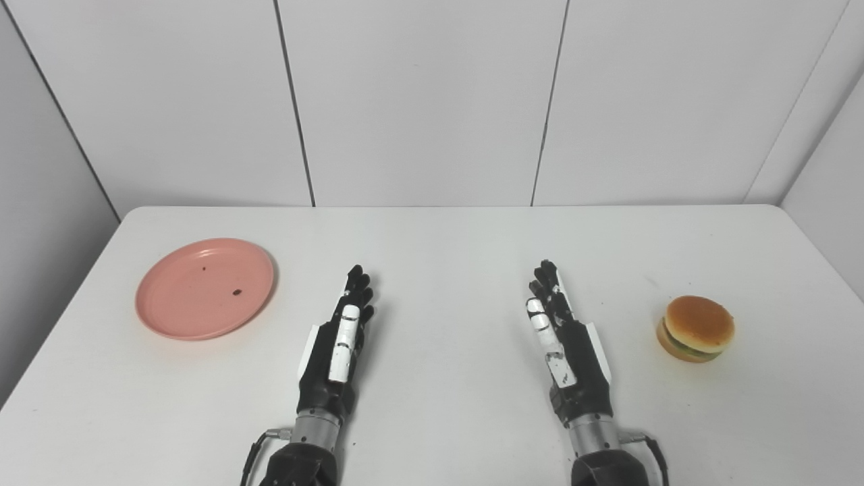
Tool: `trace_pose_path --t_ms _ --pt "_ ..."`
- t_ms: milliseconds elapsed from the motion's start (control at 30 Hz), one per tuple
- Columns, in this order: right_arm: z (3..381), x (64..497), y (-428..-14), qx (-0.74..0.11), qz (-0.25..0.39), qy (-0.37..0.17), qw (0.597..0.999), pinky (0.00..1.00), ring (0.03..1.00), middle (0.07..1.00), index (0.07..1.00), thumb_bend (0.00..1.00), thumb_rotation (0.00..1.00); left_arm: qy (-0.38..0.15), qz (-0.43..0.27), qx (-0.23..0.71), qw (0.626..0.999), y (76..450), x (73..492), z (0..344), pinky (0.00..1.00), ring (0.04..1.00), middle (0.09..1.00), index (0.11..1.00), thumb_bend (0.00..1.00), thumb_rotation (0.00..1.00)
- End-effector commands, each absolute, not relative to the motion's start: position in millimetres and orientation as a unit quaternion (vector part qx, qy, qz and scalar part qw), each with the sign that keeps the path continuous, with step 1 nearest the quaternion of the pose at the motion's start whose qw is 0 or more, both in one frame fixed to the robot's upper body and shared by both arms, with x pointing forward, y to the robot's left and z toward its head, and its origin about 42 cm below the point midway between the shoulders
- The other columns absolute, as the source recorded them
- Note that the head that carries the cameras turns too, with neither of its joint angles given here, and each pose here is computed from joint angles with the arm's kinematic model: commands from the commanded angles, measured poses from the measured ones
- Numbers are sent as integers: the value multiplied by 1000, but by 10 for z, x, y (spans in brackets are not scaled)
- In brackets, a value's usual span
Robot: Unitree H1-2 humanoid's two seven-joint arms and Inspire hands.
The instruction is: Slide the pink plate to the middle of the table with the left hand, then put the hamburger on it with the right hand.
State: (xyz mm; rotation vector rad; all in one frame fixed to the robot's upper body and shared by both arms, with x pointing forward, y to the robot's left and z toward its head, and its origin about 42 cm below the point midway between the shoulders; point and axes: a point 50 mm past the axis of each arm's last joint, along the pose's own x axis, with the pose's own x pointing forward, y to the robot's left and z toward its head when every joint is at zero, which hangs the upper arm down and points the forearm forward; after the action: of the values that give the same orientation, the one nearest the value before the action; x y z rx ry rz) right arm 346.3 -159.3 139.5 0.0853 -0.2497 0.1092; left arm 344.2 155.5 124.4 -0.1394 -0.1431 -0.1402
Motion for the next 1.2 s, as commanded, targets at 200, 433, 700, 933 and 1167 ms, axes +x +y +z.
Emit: trace_pose_path --t_ms 200,433,700,933,1167 --pt "1212 3375 -1923 53 46 -110 991 1000 994 1000 1000 539 769 3 -59 -37 998 1466 3172 788 1000 1000 1000 1000 522 1000" --pt "1170 3383 -2051 61 49 -105 991 1000 1000 1000 1000 559 798 9 -53 -12 999 1366 3213 762 1000 1000 1000 1000 561 1000" --pt "1167 3378 -2103 76 60 -98 990 1000 1000 1000 1000 604 784 -11 -29 -37 999 1376 3295 819 1000 1000 1000 1000 558 1000" --pt "1155 3395 -2125 70 63 -102 990 1000 1000 1000 1000 604 778 -59 11 -68 996 1575 3462 1060 1000 1000 998 996 573 1000" --pt "1155 3393 -2141 72 62 -98 991 1000 1000 1000 1000 597 776 -140 57 -69 986 1992 3673 1470 1000 971 962 958 633 1000"
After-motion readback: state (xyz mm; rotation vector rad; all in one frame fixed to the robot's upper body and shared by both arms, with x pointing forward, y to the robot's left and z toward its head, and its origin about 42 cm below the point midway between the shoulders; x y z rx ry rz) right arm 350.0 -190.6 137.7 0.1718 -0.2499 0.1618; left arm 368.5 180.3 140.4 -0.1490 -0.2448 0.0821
